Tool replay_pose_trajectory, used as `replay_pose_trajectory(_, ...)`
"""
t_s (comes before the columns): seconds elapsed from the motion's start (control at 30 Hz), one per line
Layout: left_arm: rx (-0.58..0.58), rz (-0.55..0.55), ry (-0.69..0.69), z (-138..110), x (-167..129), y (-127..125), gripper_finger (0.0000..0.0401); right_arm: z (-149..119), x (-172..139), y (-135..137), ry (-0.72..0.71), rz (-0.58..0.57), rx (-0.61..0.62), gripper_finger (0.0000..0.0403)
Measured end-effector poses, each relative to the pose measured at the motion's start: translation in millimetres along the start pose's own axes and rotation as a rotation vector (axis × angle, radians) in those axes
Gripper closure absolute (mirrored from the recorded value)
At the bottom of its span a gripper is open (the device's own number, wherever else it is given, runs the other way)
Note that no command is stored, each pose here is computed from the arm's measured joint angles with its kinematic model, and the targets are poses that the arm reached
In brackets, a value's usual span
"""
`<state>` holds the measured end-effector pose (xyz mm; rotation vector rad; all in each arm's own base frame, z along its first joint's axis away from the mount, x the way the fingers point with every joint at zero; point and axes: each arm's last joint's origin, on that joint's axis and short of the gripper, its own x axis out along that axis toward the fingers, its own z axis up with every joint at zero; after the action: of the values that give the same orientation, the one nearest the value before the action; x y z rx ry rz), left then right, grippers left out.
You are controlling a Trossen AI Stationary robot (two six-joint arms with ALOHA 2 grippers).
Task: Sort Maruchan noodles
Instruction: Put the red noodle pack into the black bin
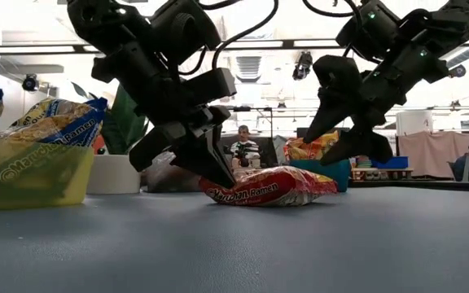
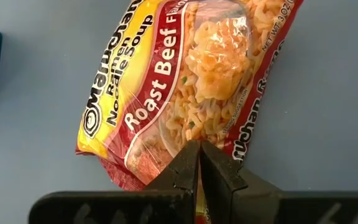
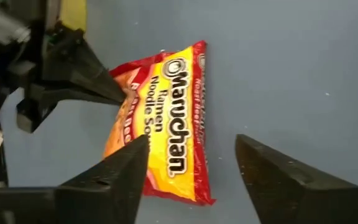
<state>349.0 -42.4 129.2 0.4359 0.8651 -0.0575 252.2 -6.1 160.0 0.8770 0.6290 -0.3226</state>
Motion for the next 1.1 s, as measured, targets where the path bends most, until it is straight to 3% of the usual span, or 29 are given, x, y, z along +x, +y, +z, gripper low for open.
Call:
replay_pose_trajectory(0.2, -0.001, -0.001, 0.002, -0.9, 0.2, 0.3, 0.0401, -1.4, 0.6, -3.4, -0.021, -0.031, 0.049, 0.0124)
replay_pose_trajectory(0.4, -0.023, -0.001, 0.002, -1.4, 0.4, 0.2, 0.0401, -9.8, 19.2, -13.5, -0.005, -0.026, 0.075, 0.0102)
replay_pose_trajectory(0.57, -0.031, -0.018, 0.007, -3.3, 0.7, -0.6, 0.0401, -14.4, 41.7, -16.3, 0.017, 0.064, 0.075, 0.0101)
replay_pose_trajectory(0.8, -0.050, -0.025, 0.004, -4.4, 1.0, -1.1, 0.0401, -12.0, 67.3, -8.7, -0.017, 0.330, 0.040, 0.0103)
replay_pose_trajectory(1.1, -0.051, -0.026, -0.005, -3.9, 1.2, -1.1, 0.0401, -4.6, 70.4, 0.4, -0.045, 0.408, 0.004, 0.0137)
